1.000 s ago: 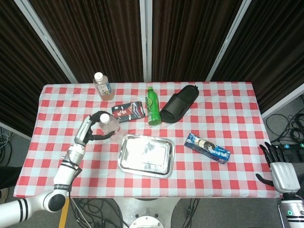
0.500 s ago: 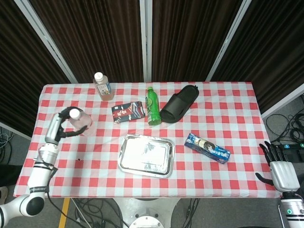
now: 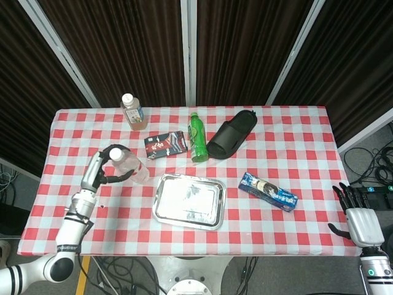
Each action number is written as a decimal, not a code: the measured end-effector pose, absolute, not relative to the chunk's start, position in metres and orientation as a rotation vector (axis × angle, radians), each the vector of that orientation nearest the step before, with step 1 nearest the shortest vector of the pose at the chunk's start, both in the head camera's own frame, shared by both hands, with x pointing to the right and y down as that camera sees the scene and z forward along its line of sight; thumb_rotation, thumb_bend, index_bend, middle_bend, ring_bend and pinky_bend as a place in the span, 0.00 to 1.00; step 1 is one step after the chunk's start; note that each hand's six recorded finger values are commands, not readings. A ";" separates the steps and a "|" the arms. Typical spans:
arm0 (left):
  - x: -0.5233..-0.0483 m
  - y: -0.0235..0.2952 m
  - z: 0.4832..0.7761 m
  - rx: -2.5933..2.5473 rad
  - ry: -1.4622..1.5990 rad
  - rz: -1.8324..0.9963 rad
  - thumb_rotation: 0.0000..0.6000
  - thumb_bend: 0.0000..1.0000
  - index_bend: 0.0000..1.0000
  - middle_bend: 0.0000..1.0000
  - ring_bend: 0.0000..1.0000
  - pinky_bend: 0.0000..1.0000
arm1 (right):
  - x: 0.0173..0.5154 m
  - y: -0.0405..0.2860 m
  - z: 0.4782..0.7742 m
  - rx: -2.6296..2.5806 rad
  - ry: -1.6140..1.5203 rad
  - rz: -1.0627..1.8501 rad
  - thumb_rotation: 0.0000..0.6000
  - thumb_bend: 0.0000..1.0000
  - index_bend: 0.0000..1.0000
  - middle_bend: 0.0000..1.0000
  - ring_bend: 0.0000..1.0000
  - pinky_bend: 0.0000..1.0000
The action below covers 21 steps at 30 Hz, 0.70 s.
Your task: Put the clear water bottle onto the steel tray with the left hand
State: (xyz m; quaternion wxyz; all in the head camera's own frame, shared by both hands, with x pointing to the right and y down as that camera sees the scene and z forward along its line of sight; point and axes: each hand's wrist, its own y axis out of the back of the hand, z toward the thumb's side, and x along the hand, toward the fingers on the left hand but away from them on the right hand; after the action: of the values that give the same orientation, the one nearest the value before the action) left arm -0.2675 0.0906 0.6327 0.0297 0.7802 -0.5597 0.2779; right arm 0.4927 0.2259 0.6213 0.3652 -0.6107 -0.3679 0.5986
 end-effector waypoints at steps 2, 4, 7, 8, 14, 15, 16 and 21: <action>-0.256 0.094 0.634 2.437 -1.692 0.841 1.00 0.31 0.49 0.55 0.41 0.39 | 0.494 0.225 0.619 -1.564 -0.956 1.536 1.00 0.09 0.00 0.00 0.00 0.00; -0.252 0.095 0.633 2.450 -1.681 0.840 1.00 0.31 0.49 0.55 0.41 0.39 | 0.496 0.224 0.618 -1.560 -0.962 1.540 1.00 0.09 0.00 0.00 0.00 0.00; -0.244 0.095 0.632 2.465 -1.662 0.825 1.00 0.31 0.49 0.55 0.41 0.39 | 0.498 0.225 0.619 -1.561 -0.958 1.547 1.00 0.09 0.00 0.00 0.00 0.00; -0.242 0.097 0.631 2.470 -1.654 0.818 1.00 0.31 0.49 0.55 0.41 0.39 | 0.498 0.225 0.619 -1.562 -0.957 1.546 1.00 0.09 0.00 0.00 0.00 0.00; -0.213 0.107 0.634 2.502 -1.574 0.772 1.00 0.31 0.49 0.55 0.41 0.39 | 0.500 0.226 0.617 -1.562 -0.966 1.540 1.00 0.09 0.00 0.00 0.00 0.00; -0.207 0.109 0.636 2.506 -1.557 0.765 1.00 0.31 0.49 0.55 0.41 0.39 | 0.501 0.226 0.616 -1.561 -0.967 1.543 1.00 0.09 0.00 0.00 0.00 0.00; -0.201 0.112 0.637 2.510 -1.540 0.758 1.00 0.31 0.49 0.55 0.41 0.39 | 0.502 0.226 0.616 -1.560 -0.968 1.546 1.00 0.09 0.00 0.00 0.00 0.00; -0.173 0.125 0.650 2.530 -1.460 0.748 1.00 0.31 0.49 0.55 0.41 0.39 | 0.503 0.227 0.620 -1.570 -0.966 1.561 1.00 0.09 0.00 0.00 0.00 0.00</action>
State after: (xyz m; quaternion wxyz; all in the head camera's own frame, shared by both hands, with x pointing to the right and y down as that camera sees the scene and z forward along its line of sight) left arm -0.1729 0.1252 0.6499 0.0631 0.8373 -0.4834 0.2475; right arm 0.5033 0.2265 0.6198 0.3551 -0.6076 -0.3738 0.6042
